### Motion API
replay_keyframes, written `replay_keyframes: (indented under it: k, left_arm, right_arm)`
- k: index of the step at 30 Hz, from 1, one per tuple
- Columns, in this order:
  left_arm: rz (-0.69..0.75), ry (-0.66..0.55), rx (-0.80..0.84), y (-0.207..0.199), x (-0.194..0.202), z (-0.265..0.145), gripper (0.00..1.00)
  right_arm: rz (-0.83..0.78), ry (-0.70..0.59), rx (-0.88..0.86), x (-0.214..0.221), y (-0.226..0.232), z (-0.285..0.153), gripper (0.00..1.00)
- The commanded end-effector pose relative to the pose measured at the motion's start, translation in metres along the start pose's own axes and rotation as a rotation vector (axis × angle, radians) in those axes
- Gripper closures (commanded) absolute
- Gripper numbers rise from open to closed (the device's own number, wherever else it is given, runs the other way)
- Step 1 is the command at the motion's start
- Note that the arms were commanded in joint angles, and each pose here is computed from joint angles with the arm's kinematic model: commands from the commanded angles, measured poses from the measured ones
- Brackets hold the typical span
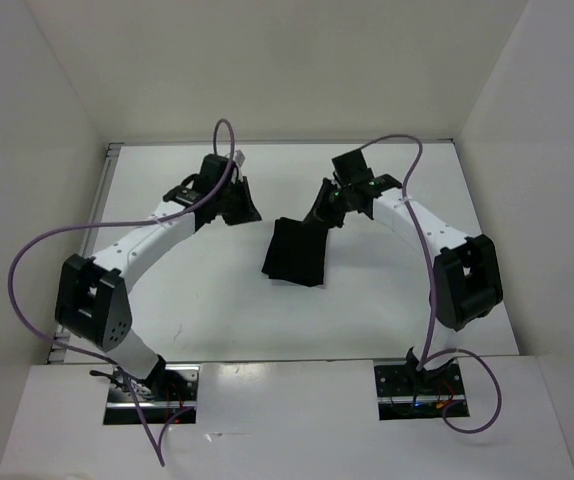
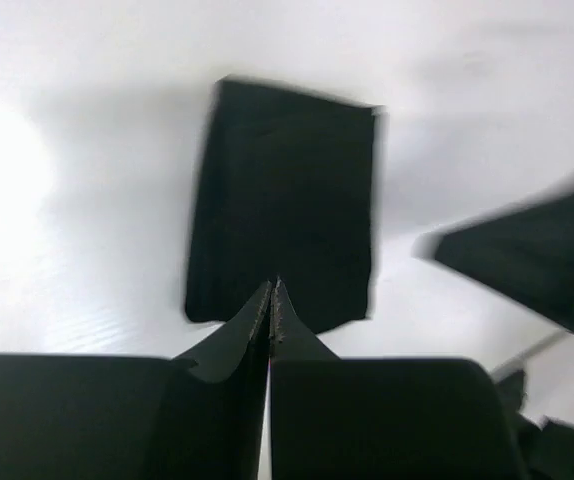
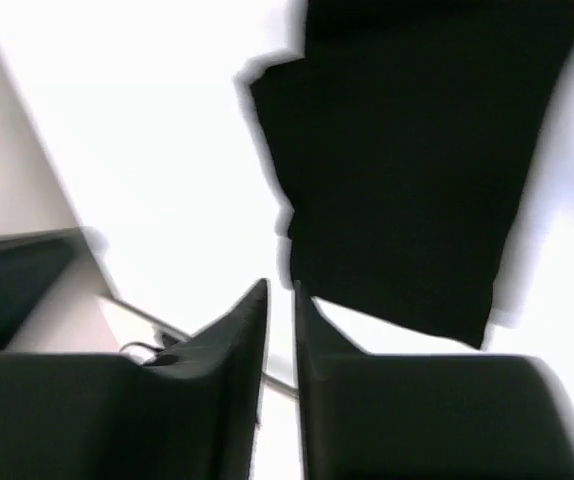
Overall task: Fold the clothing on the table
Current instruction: Fold the skirt
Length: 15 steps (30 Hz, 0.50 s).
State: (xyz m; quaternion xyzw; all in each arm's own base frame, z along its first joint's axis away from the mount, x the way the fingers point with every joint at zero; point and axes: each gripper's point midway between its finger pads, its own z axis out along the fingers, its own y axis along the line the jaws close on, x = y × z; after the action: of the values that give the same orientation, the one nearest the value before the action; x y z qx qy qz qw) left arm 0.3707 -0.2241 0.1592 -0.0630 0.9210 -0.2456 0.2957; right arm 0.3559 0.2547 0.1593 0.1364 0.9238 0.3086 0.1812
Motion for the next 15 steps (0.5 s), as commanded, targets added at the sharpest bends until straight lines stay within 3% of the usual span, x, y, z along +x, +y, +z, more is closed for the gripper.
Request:
replay_keyframes:
  k: [1,3,7,9,13,15]
  left_arm:
    - [0.093,0.033,0.203,-0.038,-0.003,-0.031,0.97]
    - [0.120,0.062,0.326,-0.057,0.011,-0.032,0.97]
    - [0.089,0.195,0.395,-0.051,0.054,-0.013,0.97]
    - [0.087,0.226,0.394,-0.049,0.065,-0.010,0.84]
    - [0.076,0.242,0.311,-0.024,0.081,0.002,0.56]
    - [0.061,0.269,0.261,-0.007,0.097,0.008,0.48]
  right_arm:
    - [0.029,0.043,0.118,0.027,-0.045,0.016,0.85]
    - [0.020,0.037,0.127,0.027,-0.049,0.018,0.86]
    - [0.020,0.058,0.167,0.030,-0.062,0.031,0.83]
    - [0.014,0.070,0.178,0.031,-0.066,0.037,0.75]
    - [0.008,0.048,0.195,0.020,-0.067,0.039,0.75]
    - [0.000,0.056,0.215,0.020,-0.073,0.046,0.75]
